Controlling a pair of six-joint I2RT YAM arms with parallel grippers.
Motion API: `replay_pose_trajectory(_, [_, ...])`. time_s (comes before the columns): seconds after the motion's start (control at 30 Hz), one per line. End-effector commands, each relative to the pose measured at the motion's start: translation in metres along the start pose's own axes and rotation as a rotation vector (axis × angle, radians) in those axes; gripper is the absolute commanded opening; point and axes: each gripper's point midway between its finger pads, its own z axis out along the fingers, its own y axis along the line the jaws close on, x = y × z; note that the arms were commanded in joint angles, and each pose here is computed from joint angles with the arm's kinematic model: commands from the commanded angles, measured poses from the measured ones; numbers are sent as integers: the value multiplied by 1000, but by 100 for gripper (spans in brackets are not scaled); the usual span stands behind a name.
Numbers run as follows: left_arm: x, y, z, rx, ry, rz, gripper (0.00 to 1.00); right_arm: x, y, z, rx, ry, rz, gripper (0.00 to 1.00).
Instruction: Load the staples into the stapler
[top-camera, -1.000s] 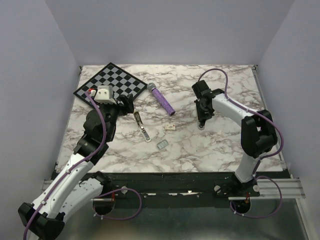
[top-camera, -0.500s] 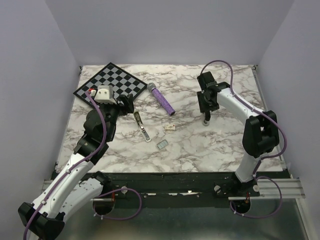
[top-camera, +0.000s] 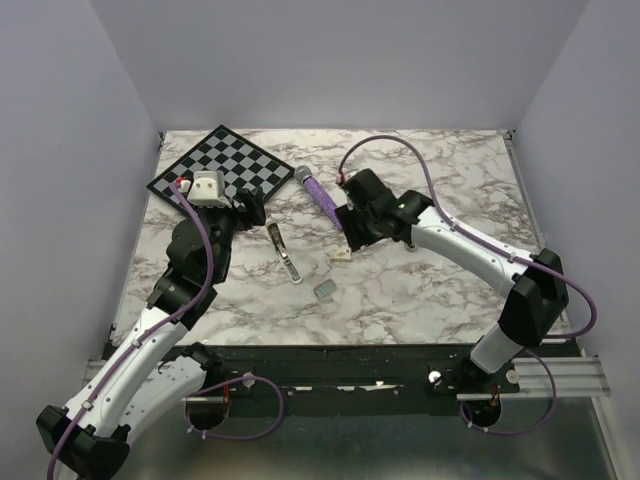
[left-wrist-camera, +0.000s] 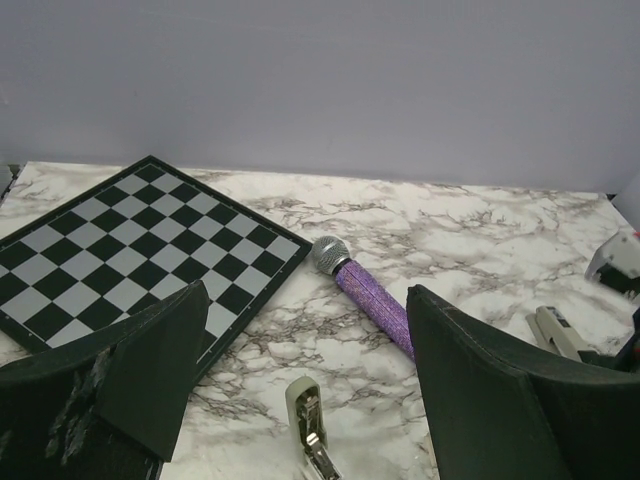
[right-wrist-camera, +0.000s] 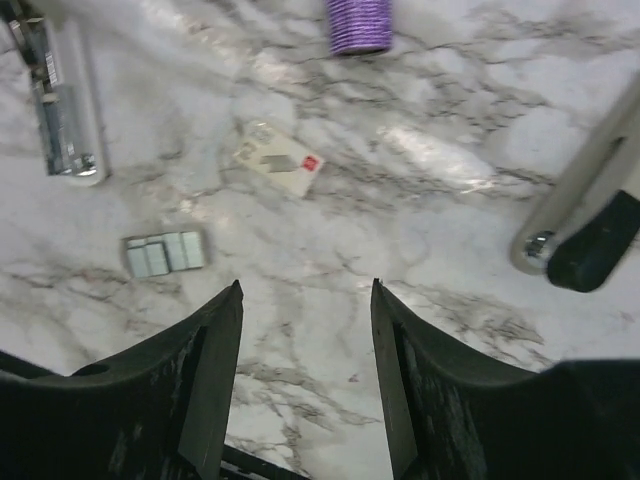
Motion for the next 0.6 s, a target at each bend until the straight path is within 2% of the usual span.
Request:
replay_pose_trajectory(0.0, [-6,12,-3,-51,-28,10,88,24,64,16,-127,50,-38,61])
replay_pose_trajectory(0.17, [-9,16,-5,-70,-46,2,88,54,109,38,-151,141,-98,57])
replay_pose_trajectory(0.47, [-8,16,-5,-68,-43,0,88,76,123,58,-147,214,-119,43])
replay_pose_trajectory(0.57, [-7,15,-4,-67,-40,2,88,77,131,62,-158,220,-137,42])
